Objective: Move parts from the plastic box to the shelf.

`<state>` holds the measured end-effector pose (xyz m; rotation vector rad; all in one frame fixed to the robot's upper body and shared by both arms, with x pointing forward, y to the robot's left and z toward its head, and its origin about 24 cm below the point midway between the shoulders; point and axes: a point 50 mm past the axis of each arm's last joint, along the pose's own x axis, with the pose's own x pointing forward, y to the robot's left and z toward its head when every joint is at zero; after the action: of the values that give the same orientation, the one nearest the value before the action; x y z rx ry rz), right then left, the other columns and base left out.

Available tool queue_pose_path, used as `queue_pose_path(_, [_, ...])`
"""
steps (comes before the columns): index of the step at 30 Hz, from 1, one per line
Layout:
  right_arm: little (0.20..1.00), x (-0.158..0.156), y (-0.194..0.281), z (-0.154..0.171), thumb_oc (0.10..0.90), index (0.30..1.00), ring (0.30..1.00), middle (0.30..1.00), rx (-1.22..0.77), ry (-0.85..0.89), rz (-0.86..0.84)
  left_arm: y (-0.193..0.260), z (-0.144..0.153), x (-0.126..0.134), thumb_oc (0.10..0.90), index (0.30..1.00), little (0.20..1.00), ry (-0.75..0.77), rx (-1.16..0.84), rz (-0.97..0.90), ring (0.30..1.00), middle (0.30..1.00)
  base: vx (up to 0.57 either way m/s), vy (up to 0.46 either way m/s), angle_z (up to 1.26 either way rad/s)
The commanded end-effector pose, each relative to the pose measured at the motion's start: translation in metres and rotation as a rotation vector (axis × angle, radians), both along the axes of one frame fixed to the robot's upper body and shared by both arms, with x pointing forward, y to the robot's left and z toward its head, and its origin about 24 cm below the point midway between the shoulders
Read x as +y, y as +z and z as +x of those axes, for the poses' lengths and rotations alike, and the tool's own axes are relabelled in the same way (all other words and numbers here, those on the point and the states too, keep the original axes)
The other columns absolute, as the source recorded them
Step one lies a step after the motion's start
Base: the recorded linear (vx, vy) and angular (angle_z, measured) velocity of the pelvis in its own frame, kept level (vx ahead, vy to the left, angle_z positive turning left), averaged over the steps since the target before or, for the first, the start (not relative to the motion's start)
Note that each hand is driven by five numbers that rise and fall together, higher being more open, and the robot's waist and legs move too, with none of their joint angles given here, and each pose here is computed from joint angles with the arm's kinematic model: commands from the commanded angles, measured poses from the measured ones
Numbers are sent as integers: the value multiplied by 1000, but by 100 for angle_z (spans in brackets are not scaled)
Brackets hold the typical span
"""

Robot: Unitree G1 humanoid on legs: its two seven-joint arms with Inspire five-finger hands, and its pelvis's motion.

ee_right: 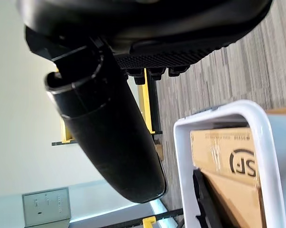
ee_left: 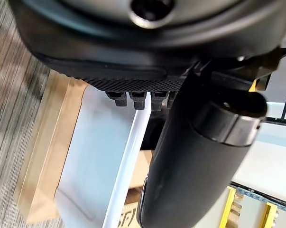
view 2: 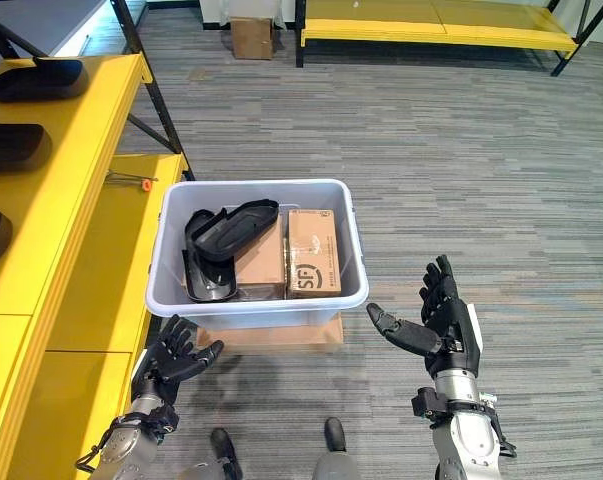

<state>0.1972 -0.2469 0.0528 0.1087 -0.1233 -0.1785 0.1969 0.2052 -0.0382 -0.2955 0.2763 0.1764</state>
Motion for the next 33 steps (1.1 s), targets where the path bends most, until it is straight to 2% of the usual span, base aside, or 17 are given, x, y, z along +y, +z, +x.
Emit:
queue_pose_path(1, [1000,-1,45,5,900,1000,1000,1000,-240,16,-56,39,17,19,900,1000,1000,-6,-192,95,1000,1000,12,190,6])
queue_pose_path(10, [1000,6,40,8,900,1000,1000,1000,-223,35,-40,40,17,27,900,1000,1000,33,-191,121,1000,1000,148,88,-20])
queue_pose_path(18, [1000,-1,41,2,900,1000,1000,1000,-209,38,-65,32,6,17,900,1000,1000,-3,-168,71,1000,1000,54,-96,14])
queue_pose_path(33, [1000,-5,45,0,900,1000,1000,1000,-207,53,-78,30,3,14,900,1000,1000,35,-167,11,1000,1000,29,-150,-6])
